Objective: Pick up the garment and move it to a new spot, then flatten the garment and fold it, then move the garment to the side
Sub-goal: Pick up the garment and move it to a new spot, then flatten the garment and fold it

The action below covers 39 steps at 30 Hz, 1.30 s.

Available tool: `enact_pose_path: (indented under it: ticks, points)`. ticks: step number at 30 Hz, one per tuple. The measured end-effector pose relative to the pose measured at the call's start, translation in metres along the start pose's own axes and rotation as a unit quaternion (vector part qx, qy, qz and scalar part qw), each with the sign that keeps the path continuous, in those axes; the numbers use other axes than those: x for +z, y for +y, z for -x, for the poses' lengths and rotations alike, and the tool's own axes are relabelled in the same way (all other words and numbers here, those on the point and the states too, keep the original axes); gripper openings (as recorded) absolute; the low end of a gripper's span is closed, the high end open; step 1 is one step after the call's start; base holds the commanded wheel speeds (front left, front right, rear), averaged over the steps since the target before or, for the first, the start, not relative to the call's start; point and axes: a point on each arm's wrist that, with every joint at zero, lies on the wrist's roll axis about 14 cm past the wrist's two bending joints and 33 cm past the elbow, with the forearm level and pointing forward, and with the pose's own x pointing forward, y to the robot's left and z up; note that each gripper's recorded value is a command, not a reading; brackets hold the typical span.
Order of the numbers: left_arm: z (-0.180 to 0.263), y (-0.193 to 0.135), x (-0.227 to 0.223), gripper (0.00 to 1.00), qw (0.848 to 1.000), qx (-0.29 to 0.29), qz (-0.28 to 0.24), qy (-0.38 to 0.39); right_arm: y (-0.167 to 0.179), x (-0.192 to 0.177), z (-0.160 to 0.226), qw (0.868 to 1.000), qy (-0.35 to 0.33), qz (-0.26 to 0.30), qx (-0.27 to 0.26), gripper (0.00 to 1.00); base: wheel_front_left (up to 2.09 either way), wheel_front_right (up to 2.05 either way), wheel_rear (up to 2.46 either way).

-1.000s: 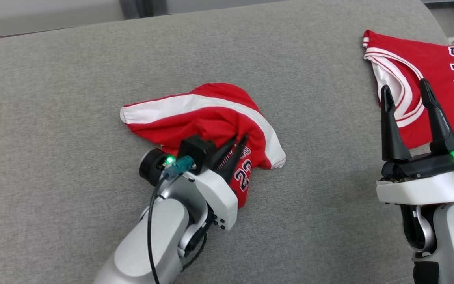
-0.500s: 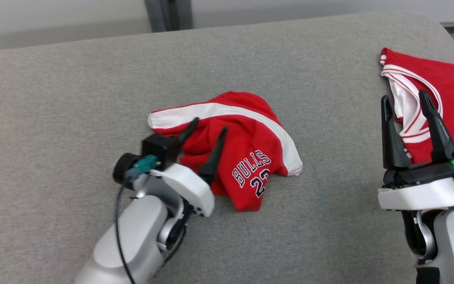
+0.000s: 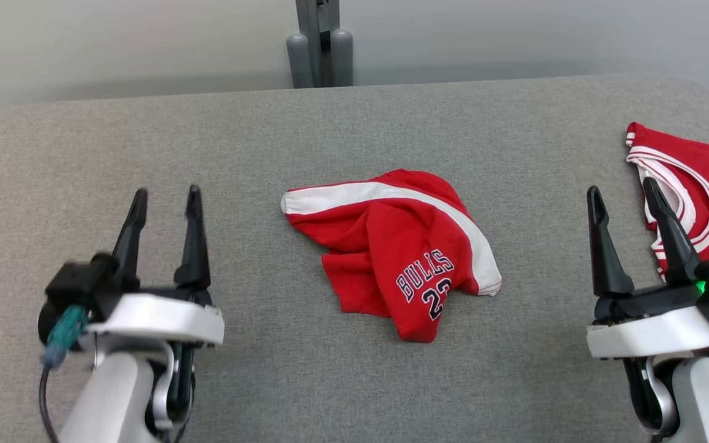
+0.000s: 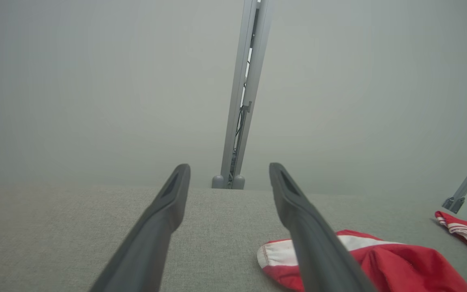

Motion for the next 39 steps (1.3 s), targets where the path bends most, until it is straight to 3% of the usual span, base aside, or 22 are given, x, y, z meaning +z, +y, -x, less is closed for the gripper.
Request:
enact_pose_path:
  ticks: [6, 11, 13, 18, 23, 39]
  points:
    - [0.043, 0.032, -0.005, 1.0, 0.996, 0.078, 0.04, -0.011, 0.0, -0.01, 0.009, 1.0, 0.017, -0.002, -0.001, 1.0, 0.0, 0.0, 0.0]
    - [0.049, 0.034, -0.009, 1.0, 0.997, 0.072, 0.025, -0.008, -0.003, -0.013, 0.008, 1.0, 0.021, -0.004, -0.003, 1.0, 0.0, 0.0, 0.0]
    - [0.049, 0.034, -0.011, 1.0, 0.998, 0.068, 0.019, -0.005, 0.002, -0.029, 0.011, 0.998, 0.052, -0.019, 0.003, 1.0, 0.0, 0.0, 0.0]
    - [0.043, 0.039, -0.017, 1.0, 0.998, 0.068, 0.01, 0.002, 0.013, -0.085, 0.031, 0.984, 0.172, -0.049, 0.021, 1.0, 0.0, 0.0, 0.0]
    - [0.041, 0.038, -0.03, 1.0, 0.997, 0.068, 0.012, 0.02, 0.02, -0.123, 0.047, 0.966, 0.249, -0.061, 0.036, 1.0, 0.0, 0.0, 0.0]
    - [0.043, 0.05, -0.04, 1.0, 0.995, 0.088, 0.015, 0.035, 0.047, -0.167, 0.041, 0.942, 0.314, -0.084, 0.086, 1.0, 0.0, 0.0, 0.0]
